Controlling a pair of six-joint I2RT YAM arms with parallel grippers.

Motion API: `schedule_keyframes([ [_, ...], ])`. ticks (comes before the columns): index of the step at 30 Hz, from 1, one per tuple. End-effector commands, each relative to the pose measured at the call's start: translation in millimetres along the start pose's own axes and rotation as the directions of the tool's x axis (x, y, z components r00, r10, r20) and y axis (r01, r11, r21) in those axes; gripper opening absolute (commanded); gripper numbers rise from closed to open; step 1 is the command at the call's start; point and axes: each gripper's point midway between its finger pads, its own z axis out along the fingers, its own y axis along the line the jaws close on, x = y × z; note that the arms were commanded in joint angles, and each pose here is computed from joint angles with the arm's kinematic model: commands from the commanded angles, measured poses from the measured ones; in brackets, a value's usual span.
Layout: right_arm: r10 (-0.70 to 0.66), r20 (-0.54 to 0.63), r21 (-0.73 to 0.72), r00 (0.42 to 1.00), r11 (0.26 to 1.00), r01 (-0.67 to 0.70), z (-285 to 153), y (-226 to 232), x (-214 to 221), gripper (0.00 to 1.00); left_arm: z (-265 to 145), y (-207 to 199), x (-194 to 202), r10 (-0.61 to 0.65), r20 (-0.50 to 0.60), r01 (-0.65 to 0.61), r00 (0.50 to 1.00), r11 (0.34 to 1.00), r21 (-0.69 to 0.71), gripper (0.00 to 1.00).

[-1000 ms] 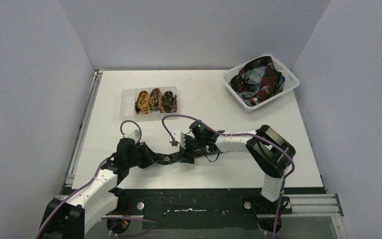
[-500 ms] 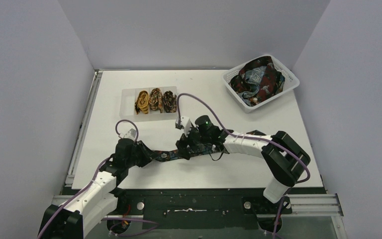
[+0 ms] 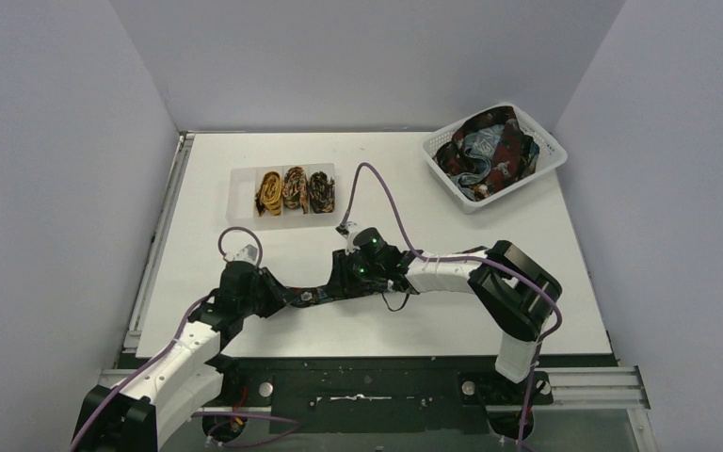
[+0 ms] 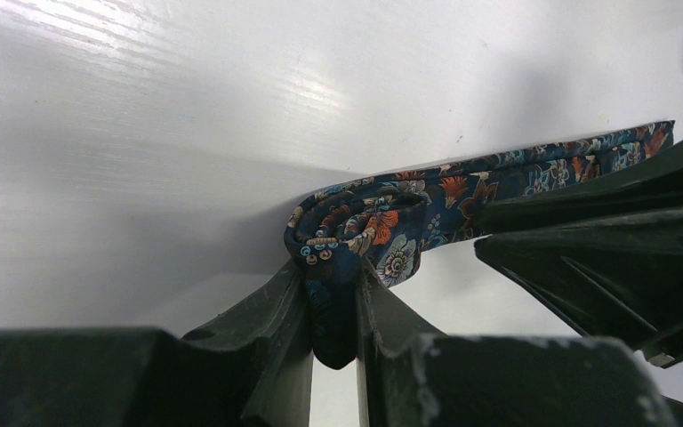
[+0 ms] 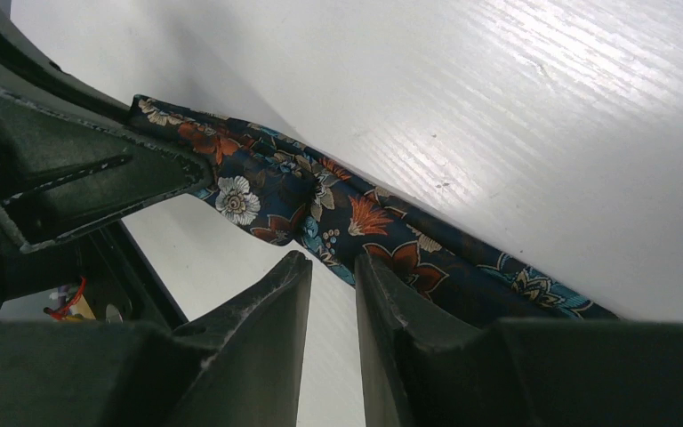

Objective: Roll the ties
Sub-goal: Roll the tie at the center of the board.

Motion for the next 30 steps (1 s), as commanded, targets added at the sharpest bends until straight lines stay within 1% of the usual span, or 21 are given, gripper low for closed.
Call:
schedule_keyframes([
  [1,0.012,0.047,-0.061,0.999,0.998,-0.009,9.7,27.0,-21.1,0.26,-3.9,-14.4,-15.4,0.037,0.040,-0.037,0.999,0.999,0.018,0.11],
  [8,0.012,0.040,-0.059,0.999,0.998,-0.010,15.4,30.5,-25.1,0.24,-5.1,-12.9,-15.2,0.047,0.036,-0.047,0.998,0.999,0.002,0.11],
  [11,-0.015,0.031,-0.060,0.999,0.998,0.017,19.2,29.4,-25.5,0.24,-6.3,-15.1,-17.8,0.050,0.035,-0.050,0.998,0.999,-0.006,0.11],
  [14,-0.018,-0.001,-0.060,1.000,0.998,0.018,22.5,27.5,-24.5,0.23,-6.4,-15.9,-19.9,0.055,0.036,-0.055,0.998,0.998,-0.014,0.11],
  [18,-0.020,-0.017,-0.073,1.000,0.997,0.019,26.7,33.2,-18.2,0.21,-5.7,-15.2,-20.2,0.062,0.031,-0.061,0.998,0.998,-0.023,0.11],
  [23,-0.008,-0.030,-0.017,1.000,1.000,0.007,30.6,19.5,-12.2,0.21,-6.5,-13.9,-19.5,0.068,0.026,-0.067,0.997,0.997,-0.031,0.11],
  [30,-0.016,-0.051,-0.026,0.999,1.000,0.014,34.2,21.0,-8.1,0.21,-9.0,-15.0,-22.8,0.094,0.024,-0.092,0.995,0.994,-0.052,0.11],
])
